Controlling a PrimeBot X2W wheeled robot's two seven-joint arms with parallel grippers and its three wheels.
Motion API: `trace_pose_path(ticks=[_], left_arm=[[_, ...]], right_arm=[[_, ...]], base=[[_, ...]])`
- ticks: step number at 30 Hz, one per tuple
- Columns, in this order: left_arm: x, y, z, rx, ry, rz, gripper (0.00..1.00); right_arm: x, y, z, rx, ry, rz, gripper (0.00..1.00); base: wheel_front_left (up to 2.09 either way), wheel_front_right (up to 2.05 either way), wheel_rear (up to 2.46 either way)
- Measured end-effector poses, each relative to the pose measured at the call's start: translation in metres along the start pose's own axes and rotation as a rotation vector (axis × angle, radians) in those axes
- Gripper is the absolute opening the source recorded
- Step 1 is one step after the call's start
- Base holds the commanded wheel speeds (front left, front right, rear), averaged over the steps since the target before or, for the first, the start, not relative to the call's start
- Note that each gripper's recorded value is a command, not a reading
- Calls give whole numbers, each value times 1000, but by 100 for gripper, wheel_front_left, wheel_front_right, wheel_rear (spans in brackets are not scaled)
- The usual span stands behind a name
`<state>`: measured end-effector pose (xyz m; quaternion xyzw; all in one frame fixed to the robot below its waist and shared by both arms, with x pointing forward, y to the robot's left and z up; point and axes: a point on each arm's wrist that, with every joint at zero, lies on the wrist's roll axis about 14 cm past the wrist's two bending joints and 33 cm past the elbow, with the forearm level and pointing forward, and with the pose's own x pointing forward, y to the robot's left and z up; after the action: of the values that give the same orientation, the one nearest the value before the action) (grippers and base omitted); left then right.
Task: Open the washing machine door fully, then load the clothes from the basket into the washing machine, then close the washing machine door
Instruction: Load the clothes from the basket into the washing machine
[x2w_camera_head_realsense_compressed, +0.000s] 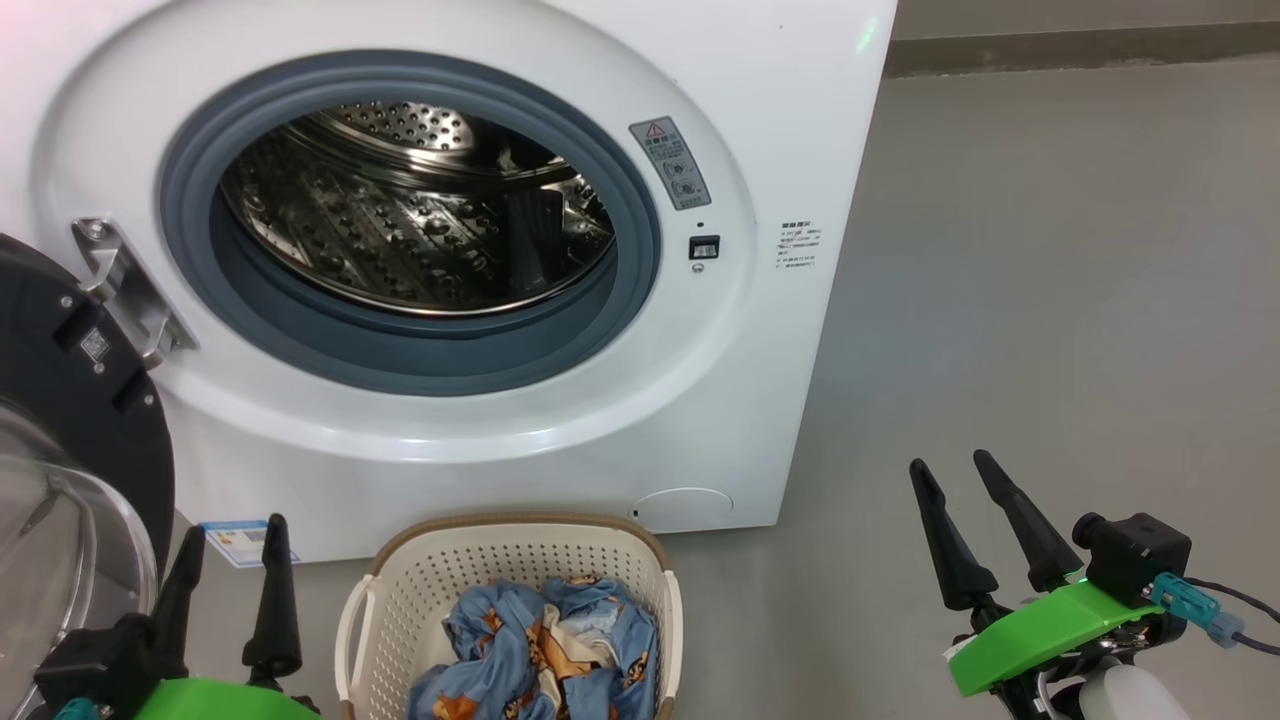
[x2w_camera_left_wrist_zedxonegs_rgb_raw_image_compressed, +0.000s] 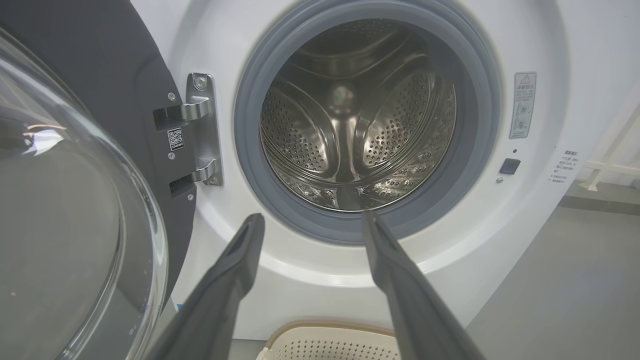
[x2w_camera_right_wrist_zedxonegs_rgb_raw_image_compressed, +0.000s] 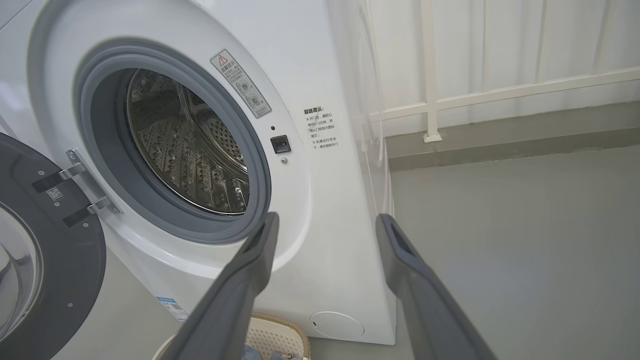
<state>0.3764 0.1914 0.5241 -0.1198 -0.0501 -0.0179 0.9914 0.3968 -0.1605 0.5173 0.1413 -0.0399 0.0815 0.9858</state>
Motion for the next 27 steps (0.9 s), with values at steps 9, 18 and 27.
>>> trace_pose_path(ticks=[9,18,27], left_arm=[[1,0,-1,3,5,1,100],[1,1,-4,9,15,2,100],[6,2,-20,15,65,-2,100]], right_arm=[[1,-1,-2,1,6,-1,100],[1,-1,-6,4,16,-3,100],[1,-6,-21,5,58,-20,100]], base=[[0,0,0],[0,0,0],[0,0,0]])
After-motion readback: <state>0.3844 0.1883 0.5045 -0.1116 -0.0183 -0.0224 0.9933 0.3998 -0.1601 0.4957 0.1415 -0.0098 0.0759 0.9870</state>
